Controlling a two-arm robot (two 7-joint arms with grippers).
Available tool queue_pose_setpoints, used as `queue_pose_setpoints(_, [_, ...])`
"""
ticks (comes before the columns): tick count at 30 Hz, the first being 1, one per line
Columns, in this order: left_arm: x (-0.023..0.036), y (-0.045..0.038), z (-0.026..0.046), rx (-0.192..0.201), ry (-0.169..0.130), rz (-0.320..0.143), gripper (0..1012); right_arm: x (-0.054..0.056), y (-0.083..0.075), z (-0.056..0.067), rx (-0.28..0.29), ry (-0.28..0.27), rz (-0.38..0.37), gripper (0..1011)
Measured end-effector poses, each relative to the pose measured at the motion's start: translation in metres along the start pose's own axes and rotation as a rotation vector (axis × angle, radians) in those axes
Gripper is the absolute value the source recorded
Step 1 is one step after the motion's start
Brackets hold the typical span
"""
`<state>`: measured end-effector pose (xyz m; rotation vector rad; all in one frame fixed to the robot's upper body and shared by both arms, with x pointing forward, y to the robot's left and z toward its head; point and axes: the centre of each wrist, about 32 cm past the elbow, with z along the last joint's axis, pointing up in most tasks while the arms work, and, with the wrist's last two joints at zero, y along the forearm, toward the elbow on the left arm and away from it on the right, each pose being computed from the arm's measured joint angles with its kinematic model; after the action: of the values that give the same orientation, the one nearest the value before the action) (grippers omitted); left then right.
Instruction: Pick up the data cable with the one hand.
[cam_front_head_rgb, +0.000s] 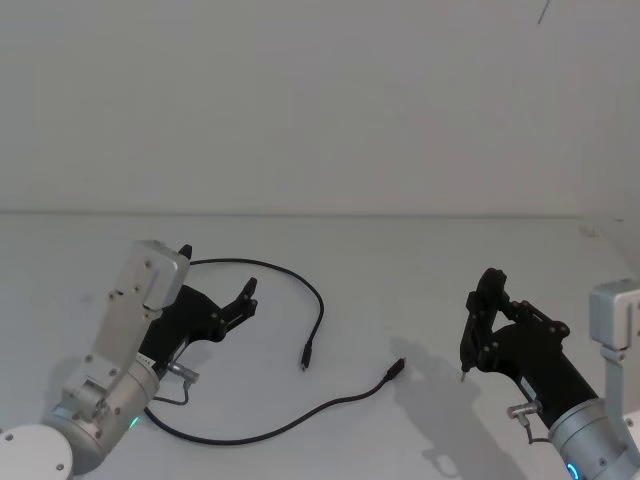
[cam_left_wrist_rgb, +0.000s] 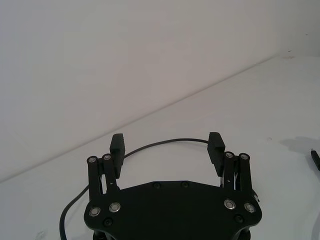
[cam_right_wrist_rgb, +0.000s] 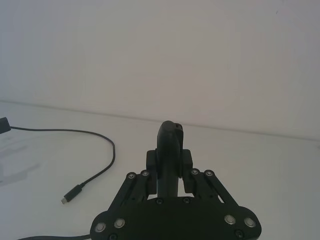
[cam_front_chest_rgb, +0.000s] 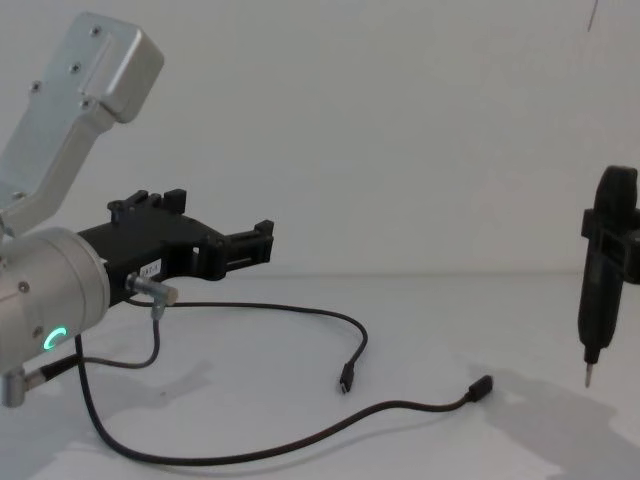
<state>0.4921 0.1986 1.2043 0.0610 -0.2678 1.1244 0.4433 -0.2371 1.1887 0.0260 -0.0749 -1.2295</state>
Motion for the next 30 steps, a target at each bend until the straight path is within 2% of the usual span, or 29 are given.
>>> queue_pose_setpoints(30, [-0.0002, 0.0, 0.0002, 0.0, 0.0, -0.001, 1001, 0.0, 0.0, 0.0, 0.0, 0.0, 0.0, 279])
